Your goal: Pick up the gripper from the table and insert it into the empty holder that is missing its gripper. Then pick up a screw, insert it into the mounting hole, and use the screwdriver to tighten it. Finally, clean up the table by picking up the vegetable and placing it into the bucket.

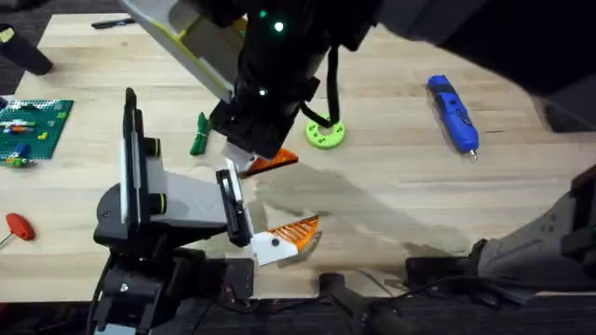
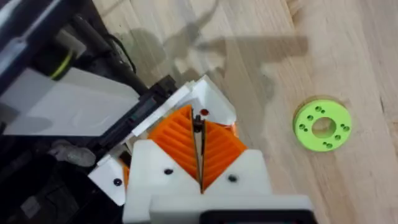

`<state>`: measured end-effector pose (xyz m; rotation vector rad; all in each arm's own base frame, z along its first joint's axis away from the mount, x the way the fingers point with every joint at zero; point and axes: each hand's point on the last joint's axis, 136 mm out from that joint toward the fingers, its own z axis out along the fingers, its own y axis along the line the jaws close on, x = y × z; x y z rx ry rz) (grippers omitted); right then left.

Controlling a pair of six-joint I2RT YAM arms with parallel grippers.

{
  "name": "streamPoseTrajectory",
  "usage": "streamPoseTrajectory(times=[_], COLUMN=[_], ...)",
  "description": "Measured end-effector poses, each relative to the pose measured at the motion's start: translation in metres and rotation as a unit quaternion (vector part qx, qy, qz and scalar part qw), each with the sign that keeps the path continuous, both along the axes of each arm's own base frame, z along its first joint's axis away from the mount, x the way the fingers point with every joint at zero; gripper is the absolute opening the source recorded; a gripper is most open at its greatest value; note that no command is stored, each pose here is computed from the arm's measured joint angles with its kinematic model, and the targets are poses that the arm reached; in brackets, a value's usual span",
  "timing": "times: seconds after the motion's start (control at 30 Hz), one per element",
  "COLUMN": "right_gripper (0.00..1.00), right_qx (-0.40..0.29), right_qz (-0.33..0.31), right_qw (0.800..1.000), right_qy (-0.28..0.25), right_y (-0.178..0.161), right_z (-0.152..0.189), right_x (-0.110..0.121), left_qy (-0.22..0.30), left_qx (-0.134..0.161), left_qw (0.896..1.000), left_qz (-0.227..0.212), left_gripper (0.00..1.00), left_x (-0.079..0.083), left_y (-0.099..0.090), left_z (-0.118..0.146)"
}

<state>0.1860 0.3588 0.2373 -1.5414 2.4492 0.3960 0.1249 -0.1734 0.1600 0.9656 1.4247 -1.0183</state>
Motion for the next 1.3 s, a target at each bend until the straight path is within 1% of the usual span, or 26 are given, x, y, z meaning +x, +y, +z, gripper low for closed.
streamPoseTrajectory(times=[0.37,1.1,1.3], right_gripper=[0.004,0.004,0.004], right_qx=[-0.004,-0.014,-0.027], right_qz=[-0.002,-0.003,-0.003], right_qw=[1.0,1.0,1.0], right_qy=[-0.006,-0.004,0.004], right_y=[0.001,-0.003,-0.002], right_z=[-0.003,-0.005,-0.015], right_x=[0.003,0.003,0.003], left_qy=[0.0,0.0,0.0], left_qx=[0.0,0.0,0.0], left_qw=[1.0,1.0,1.0], left_qz=[0.0,0.0,0.0], left_gripper=[0.985,0.985,0.985], left_x=[0.0,0.0,0.0], left_y=[0.0,0.0,0.0], left_z=[0.0,0.0,0.0])
